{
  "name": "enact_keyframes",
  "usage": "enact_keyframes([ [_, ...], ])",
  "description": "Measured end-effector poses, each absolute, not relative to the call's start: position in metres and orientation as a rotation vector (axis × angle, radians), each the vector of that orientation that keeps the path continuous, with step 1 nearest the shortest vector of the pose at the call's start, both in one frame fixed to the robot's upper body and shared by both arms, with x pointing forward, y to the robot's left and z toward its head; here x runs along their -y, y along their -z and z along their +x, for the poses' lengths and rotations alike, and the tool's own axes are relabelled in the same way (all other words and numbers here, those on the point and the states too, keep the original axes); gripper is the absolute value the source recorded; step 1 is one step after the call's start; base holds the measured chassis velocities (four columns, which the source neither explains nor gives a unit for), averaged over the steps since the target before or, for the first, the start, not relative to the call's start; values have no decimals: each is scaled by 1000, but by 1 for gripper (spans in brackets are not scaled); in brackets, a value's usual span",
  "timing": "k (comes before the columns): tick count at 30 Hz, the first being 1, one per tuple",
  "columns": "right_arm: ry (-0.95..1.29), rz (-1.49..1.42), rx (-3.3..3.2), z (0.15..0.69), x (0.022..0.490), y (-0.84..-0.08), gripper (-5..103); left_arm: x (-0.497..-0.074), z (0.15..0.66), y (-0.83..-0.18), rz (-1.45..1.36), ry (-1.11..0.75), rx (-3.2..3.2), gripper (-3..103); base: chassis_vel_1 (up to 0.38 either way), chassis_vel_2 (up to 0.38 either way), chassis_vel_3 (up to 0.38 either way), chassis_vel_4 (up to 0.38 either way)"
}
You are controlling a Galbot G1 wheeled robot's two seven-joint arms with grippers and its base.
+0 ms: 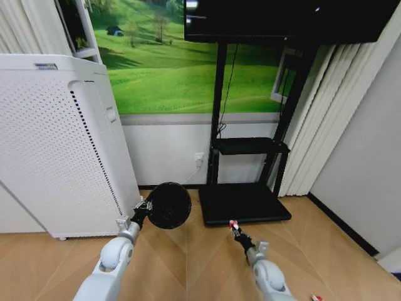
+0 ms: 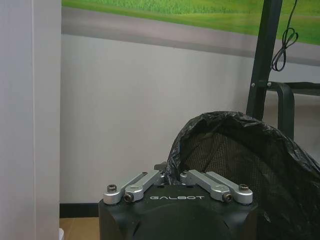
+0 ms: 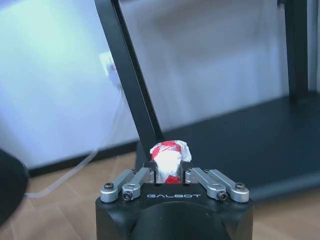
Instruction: Pick up the trash bin and place the garbage on the floor into it.
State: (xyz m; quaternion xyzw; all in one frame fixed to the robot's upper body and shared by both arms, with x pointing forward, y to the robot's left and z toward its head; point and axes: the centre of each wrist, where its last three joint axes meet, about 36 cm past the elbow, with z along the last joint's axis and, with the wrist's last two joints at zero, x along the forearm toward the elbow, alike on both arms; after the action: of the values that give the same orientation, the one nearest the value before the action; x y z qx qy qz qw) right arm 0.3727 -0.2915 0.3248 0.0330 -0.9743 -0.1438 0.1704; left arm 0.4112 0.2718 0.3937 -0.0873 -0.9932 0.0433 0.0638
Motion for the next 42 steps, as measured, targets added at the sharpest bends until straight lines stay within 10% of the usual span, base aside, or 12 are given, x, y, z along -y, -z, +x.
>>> enact_keyframes([
  [29,349,616,2703,340,174,-397,20,-142,435,-349,-404,-151,2877,7,0,0,0,0],
  [42,291,564,2692,350,162,-385,66,-124,430,-346,-422,-180,2866,7,0,0,0,0],
])
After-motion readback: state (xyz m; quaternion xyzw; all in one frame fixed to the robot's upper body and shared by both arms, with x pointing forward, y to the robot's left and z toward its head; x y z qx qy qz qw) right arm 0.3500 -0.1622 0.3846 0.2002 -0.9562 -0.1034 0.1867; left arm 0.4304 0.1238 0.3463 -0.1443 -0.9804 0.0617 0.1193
